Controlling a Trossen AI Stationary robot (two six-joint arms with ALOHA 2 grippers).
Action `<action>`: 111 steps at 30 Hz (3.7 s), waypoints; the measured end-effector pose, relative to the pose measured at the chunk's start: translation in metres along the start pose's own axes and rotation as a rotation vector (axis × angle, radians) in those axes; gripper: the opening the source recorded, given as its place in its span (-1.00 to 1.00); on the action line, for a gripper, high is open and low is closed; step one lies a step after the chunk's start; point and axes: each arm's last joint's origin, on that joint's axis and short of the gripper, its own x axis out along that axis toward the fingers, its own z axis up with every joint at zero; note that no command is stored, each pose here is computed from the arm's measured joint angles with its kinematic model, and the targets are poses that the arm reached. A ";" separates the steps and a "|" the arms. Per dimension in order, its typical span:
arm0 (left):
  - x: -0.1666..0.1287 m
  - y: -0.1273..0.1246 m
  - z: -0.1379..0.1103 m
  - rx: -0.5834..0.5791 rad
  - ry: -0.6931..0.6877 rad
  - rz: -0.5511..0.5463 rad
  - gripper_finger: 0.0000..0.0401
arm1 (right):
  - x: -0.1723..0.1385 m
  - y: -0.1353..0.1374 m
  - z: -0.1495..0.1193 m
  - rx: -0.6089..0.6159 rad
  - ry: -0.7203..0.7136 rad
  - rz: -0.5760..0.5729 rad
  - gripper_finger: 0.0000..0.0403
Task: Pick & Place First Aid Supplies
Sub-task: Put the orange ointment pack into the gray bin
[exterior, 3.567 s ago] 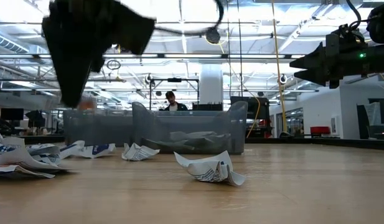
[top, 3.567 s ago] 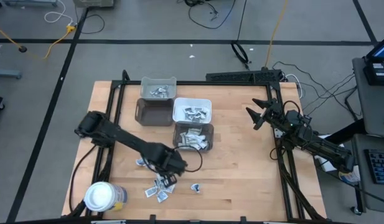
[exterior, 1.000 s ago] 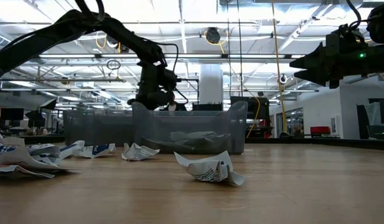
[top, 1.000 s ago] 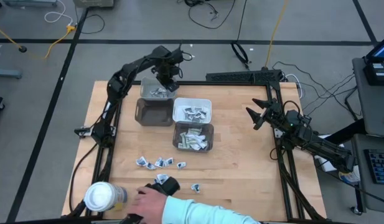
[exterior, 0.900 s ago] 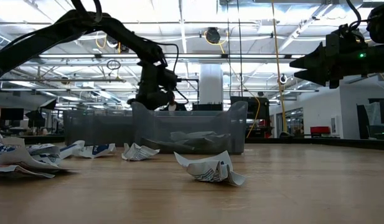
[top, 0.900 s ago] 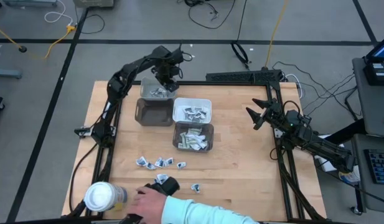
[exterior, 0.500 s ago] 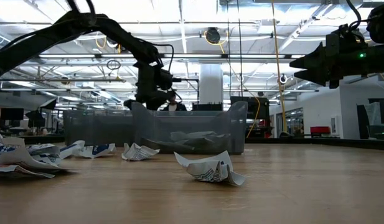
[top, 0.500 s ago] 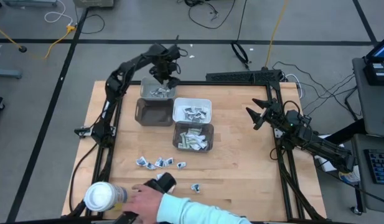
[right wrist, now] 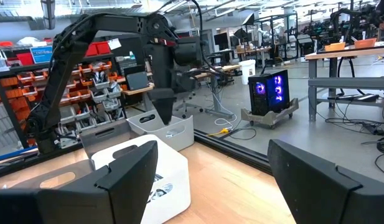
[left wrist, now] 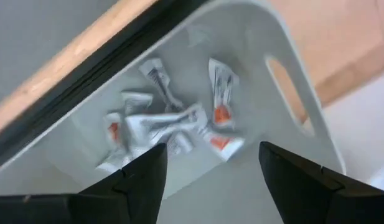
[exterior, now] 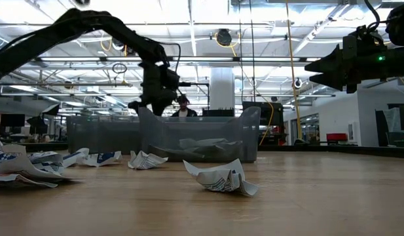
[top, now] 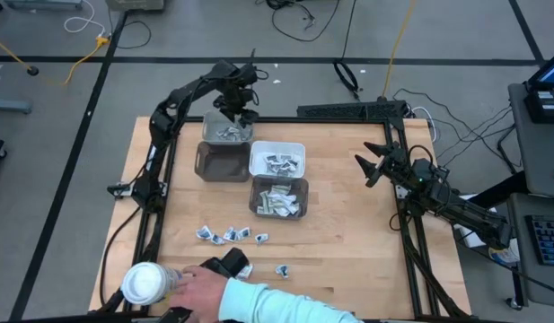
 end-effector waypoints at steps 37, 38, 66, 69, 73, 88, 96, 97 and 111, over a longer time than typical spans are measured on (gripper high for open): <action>-0.004 -0.134 -0.260 0.460 -0.050 0.189 0.34 | 0.000 0.000 0.000 0.000 0.000 0.000 0.48; -0.001 -0.140 -0.270 0.450 -0.047 0.191 0.34 | 0.000 0.000 0.000 0.000 0.001 0.000 0.48; 0.080 -0.243 -0.470 0.188 0.039 0.115 0.34 | 0.000 0.000 0.000 0.000 0.000 0.000 0.48; 0.090 -0.255 -0.481 0.200 0.037 0.134 0.34 | 0.000 0.000 0.000 0.000 0.000 0.000 0.48; 0.101 -0.271 -0.488 0.247 0.010 0.146 0.34 | 0.000 0.000 0.000 0.000 0.001 0.000 0.48; 0.125 -0.282 -0.470 0.304 -0.014 0.117 0.34 | 0.000 0.000 0.000 0.000 0.000 0.000 0.48; 0.164 -0.269 -0.467 0.302 0.026 0.192 0.34 | 0.000 0.000 0.000 0.000 0.000 0.000 0.48; 0.167 -0.268 -0.467 0.305 0.029 0.192 0.34 | 0.000 0.000 0.000 0.000 0.000 0.000 0.48; 0.171 -0.269 -0.463 0.406 0.042 0.158 -0.26 | 0.000 0.000 0.000 0.000 0.000 0.000 0.48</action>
